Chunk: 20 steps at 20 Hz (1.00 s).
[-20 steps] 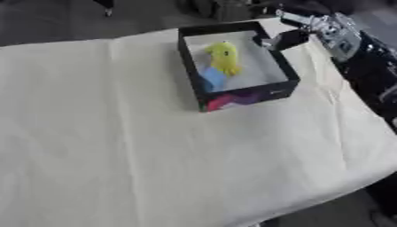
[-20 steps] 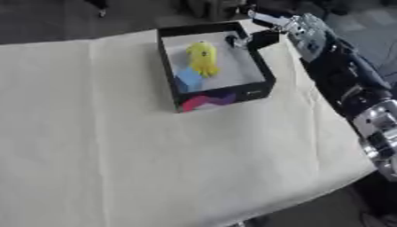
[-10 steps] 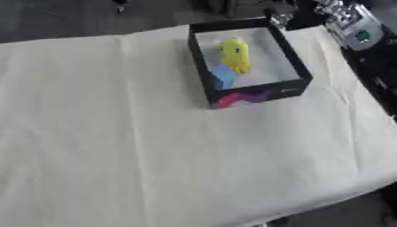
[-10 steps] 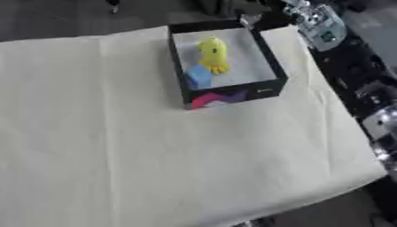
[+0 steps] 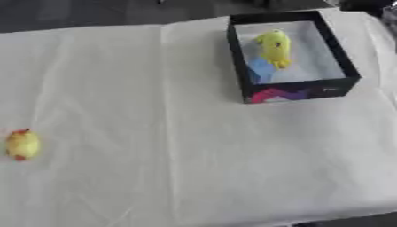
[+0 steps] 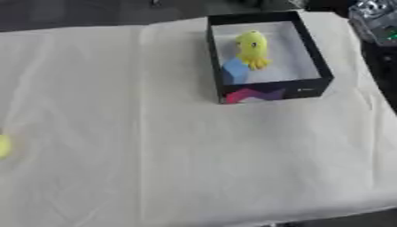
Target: Pick up the objects with one hand, pass them to the other hand, and then place them into the box on the other side of the table.
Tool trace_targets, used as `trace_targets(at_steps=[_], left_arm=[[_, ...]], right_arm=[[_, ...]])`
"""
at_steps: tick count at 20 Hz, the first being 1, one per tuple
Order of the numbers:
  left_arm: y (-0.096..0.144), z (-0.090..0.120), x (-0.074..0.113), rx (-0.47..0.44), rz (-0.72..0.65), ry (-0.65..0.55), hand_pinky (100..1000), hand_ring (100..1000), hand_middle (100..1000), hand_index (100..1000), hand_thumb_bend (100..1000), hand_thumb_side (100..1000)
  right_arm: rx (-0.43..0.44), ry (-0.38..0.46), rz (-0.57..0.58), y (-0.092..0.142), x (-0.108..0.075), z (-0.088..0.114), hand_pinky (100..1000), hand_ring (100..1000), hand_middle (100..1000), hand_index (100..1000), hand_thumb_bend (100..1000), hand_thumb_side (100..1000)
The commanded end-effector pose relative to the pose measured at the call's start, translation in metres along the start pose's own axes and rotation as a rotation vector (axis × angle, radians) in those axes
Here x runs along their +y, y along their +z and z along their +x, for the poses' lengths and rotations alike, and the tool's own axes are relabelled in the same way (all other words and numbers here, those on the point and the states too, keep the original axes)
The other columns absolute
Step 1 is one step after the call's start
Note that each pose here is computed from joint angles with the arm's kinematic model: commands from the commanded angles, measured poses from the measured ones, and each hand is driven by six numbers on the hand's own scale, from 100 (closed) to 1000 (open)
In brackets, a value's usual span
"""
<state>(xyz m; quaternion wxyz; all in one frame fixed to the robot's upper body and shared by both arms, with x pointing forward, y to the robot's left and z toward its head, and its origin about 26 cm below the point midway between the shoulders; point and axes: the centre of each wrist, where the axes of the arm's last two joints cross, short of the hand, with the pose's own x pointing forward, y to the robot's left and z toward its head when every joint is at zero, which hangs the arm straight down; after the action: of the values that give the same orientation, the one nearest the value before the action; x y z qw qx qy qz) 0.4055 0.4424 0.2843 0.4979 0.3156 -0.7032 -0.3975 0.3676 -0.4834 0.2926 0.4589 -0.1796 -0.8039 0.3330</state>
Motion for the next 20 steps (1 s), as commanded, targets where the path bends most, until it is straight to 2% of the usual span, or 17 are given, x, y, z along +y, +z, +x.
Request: trace_targets(at_steps=[1, 7, 11, 14, 20], left_arm=[[0.008, 0.002, 0.027, 0.019, -0.068, -0.054, 879, 781, 765, 886, 583, 449], [-0.002, 0.015, 0.019, 0.022, -0.203, -0.088, 886, 796, 775, 886, 688, 359], [-0.022, 0.033, 0.004, -0.007, -0.257, -0.116, 894, 801, 777, 882, 724, 297], [-0.042, 0.048, -0.013, -0.023, -0.271, -0.130, 892, 797, 771, 888, 758, 275], [-0.084, 0.082, -0.057, -0.048, -0.303, -0.151, 886, 793, 765, 886, 792, 299]], right_arm=[[-0.038, 0.007, -0.038, -0.003, -0.012, 0.018, 973, 1000, 851, 1000, 100, 408], [-0.043, -0.009, -0.048, -0.005, -0.008, 0.022, 972, 1000, 839, 1000, 100, 409], [-0.036, -0.011, -0.054, -0.005, -0.005, 0.021, 972, 1000, 836, 1000, 100, 406], [-0.029, -0.013, -0.049, -0.005, -0.002, 0.019, 972, 1000, 835, 1000, 100, 405], [-0.022, -0.012, -0.043, -0.006, 0.002, 0.016, 972, 1000, 832, 1000, 100, 399]])
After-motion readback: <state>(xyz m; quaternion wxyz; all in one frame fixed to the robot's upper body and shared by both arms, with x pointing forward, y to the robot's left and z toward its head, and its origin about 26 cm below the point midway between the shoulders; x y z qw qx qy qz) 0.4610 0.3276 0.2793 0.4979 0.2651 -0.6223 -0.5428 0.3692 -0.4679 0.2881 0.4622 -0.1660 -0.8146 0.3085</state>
